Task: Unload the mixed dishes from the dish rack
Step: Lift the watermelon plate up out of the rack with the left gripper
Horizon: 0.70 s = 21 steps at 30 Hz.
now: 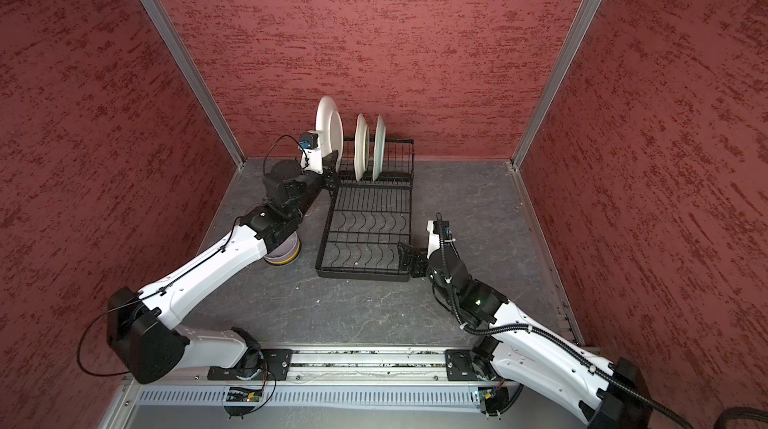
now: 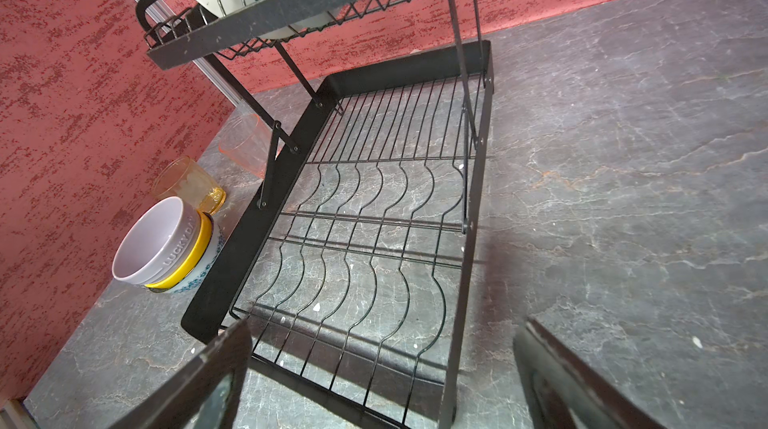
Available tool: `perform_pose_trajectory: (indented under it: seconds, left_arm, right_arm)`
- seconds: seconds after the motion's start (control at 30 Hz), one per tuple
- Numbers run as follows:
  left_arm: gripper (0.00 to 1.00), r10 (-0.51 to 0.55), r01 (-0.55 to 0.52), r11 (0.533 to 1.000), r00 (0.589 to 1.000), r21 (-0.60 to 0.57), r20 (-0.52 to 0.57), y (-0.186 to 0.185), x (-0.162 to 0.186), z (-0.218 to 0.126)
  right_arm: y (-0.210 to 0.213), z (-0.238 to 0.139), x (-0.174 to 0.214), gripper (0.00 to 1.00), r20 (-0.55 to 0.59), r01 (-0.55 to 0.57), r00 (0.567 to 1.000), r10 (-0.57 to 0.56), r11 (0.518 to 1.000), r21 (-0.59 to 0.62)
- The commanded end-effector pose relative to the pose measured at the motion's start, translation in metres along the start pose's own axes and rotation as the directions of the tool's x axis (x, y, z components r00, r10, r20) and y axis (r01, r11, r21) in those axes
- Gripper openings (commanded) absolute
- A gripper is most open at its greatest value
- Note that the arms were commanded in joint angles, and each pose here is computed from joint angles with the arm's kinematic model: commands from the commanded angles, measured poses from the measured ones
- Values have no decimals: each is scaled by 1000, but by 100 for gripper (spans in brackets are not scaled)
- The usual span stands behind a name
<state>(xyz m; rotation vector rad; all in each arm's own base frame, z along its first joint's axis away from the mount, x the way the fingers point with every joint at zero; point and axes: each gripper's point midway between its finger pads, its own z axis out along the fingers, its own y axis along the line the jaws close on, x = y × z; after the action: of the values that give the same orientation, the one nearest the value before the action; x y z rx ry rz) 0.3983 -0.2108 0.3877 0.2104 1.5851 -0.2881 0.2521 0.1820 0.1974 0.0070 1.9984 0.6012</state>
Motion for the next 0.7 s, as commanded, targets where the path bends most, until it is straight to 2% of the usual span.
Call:
perform_pose_trajectory:
  seconds: [0.0,0.23,0.67]
  left_arm:
    - [0,-71,69,998,977,16,201,2,-64,-34]
    - [0,-104,103,995,980,14,168,10,-53,-65]
    - [0,-128,128,988,992,84,-12,9,-11,-122]
  right_arm:
    - [1,2,-5,99,13,-21,1000,21,1000,-2]
    - [3,0,-8,99,15,-30,999,30,1000,-6]
    - [6,-3,-9,99,9,-64,998,65,998,-22]
